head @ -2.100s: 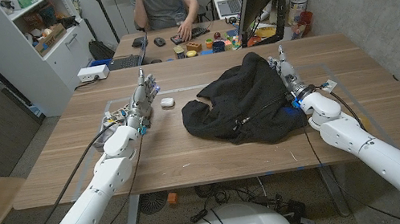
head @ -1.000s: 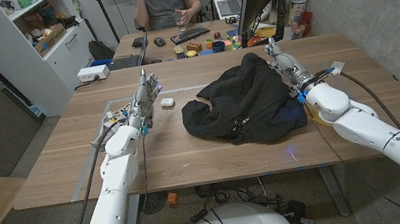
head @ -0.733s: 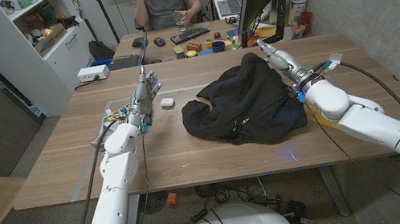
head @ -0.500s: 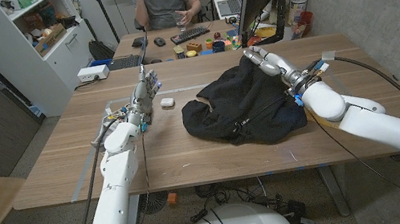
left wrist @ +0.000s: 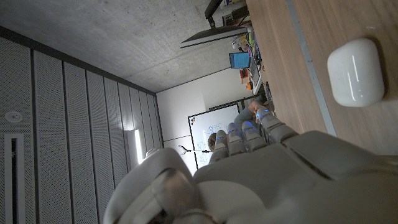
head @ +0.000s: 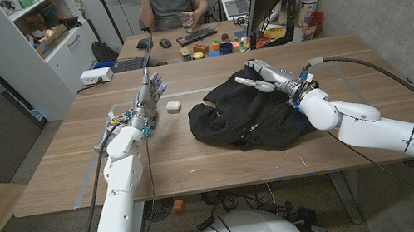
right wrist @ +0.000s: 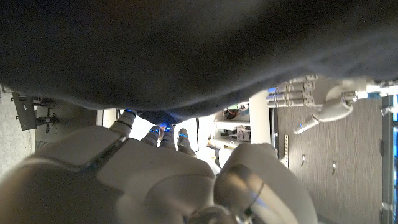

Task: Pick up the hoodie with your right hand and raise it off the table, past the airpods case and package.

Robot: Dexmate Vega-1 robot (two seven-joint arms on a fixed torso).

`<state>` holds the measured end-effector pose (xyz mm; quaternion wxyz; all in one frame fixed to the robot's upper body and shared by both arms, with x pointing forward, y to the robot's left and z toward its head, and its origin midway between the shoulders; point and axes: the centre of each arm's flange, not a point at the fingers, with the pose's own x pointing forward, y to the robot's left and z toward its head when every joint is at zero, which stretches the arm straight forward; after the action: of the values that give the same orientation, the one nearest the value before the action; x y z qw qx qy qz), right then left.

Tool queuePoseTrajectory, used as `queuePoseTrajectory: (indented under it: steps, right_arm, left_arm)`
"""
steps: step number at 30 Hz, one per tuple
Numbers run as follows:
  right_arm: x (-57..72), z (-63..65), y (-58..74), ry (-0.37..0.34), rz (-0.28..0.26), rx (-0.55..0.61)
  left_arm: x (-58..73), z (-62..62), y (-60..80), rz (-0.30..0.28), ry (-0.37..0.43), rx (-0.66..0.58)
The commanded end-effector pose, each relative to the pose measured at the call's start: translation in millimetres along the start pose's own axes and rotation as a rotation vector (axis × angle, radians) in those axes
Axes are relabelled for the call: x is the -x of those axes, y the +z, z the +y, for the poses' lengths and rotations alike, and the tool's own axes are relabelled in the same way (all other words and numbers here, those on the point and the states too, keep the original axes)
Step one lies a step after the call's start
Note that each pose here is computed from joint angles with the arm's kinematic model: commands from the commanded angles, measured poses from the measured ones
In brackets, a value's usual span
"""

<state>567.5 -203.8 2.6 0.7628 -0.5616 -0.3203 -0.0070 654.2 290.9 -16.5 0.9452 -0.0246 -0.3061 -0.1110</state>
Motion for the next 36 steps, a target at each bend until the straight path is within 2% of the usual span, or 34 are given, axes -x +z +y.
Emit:
queuePoseTrajectory:
  steps: [1, 4, 8, 15, 23, 33, 36]
  right_arm:
    - [-17.3, 30.9, -16.7, 0.072, 0.08, 0.173]
    - [-19.2, 34.4, -17.4, 0.07, 0.086, 0.203]
    - [-21.3, 36.6, -12.2, 0.071, 0.086, 0.306]
    - [-24.1, 37.4, -5.1, 0.132, 0.085, 0.393]
    - [-26.6, 38.8, -1.8, 0.194, 0.07, 0.436]
    - [-16.0, 37.4, -3.7, 0.122, 0.07, 0.436]
    - [-13.0, 33.9, -5.2, 0.06, 0.069, 0.427]
  left_arm:
    - [3.0, 3.2, 0.6, 0.0, 0.004, -0.008]
    - [3.2, 4.3, 1.2, 0.001, 0.006, -0.009]
    - [2.3, 4.5, 1.1, 0.001, 0.005, -0.009]
    - [1.4, 4.3, 2.9, -0.011, 0.005, -0.003]
    - [9.0, 5.6, 1.8, -0.015, 0.021, 0.005]
    - [13.1, 3.3, 3.2, -0.023, 0.022, 0.006]
    - [13.0, 0.8, 2.9, -0.024, 0.02, 0.017]
